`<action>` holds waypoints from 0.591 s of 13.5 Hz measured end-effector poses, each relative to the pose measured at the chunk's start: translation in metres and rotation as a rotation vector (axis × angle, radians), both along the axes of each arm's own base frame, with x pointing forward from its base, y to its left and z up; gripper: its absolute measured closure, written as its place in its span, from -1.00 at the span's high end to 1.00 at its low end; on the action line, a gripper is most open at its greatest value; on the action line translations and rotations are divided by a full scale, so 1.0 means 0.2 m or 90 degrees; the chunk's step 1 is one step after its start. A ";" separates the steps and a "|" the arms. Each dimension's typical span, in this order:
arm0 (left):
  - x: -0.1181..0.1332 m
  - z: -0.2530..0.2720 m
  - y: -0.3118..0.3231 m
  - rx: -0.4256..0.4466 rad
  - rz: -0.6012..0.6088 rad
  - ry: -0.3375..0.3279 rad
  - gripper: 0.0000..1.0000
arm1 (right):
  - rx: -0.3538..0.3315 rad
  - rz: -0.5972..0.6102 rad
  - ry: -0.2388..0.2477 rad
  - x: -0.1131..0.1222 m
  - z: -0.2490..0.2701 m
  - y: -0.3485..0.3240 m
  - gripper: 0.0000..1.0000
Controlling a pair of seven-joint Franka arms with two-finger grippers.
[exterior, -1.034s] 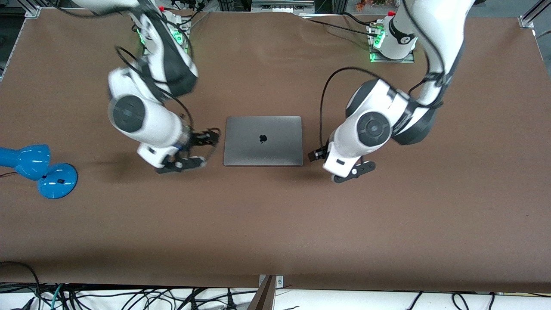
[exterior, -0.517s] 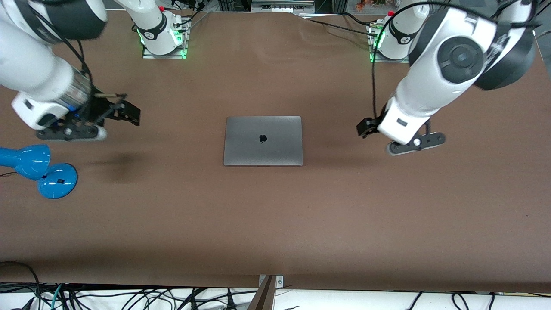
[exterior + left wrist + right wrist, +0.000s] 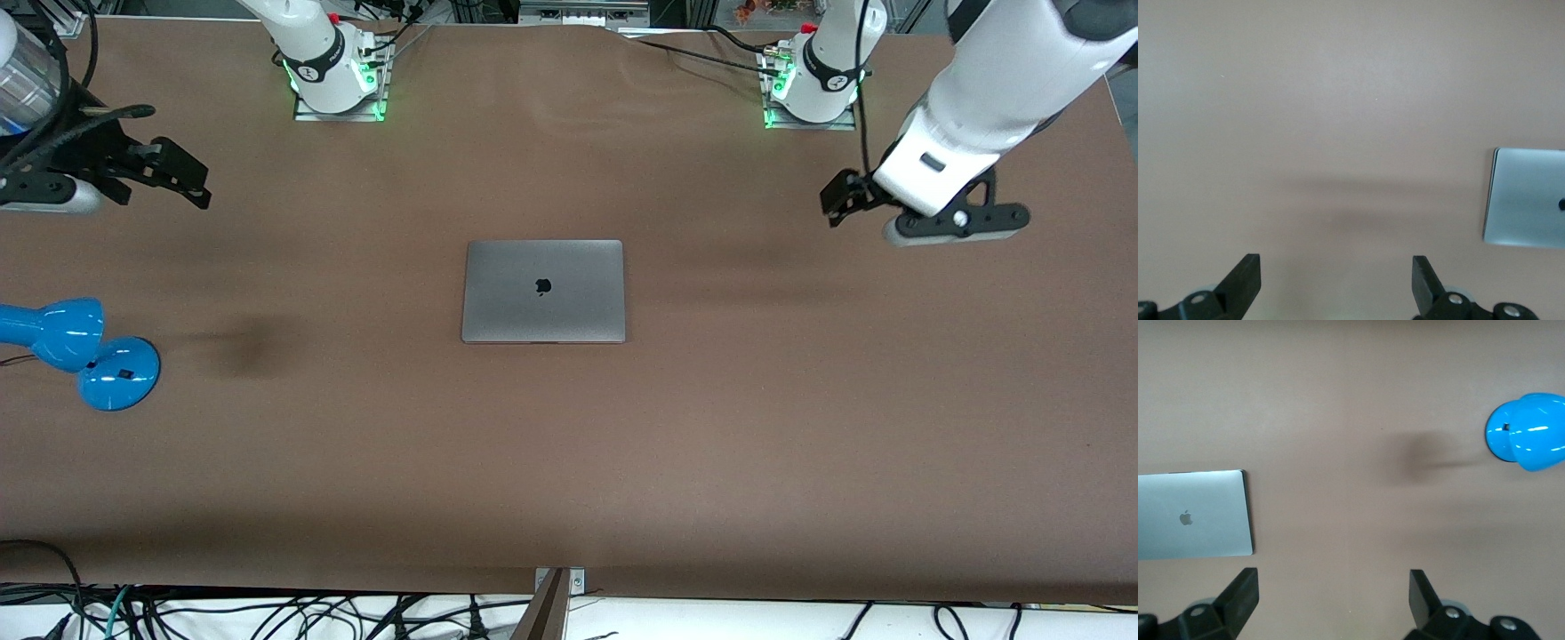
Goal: Close laptop with both arms from behind
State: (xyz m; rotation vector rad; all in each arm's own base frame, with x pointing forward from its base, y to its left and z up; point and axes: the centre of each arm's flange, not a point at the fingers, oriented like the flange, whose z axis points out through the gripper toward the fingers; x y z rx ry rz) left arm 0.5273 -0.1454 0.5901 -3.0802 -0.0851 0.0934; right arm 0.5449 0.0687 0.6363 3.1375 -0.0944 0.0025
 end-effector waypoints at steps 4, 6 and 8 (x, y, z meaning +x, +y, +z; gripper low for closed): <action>-0.18 0.08 0.06 -0.001 -0.031 -0.003 1.00 | -0.026 -0.021 0.001 0.01 -0.02 -0.17 1.00; -0.21 0.09 0.13 -0.018 -0.053 -0.004 1.00 | -0.035 -0.019 -0.003 0.00 0.00 -0.19 1.00; -0.19 0.08 0.17 -0.024 -0.090 -0.006 1.00 | -0.035 -0.018 -0.006 -0.01 0.01 -0.19 1.00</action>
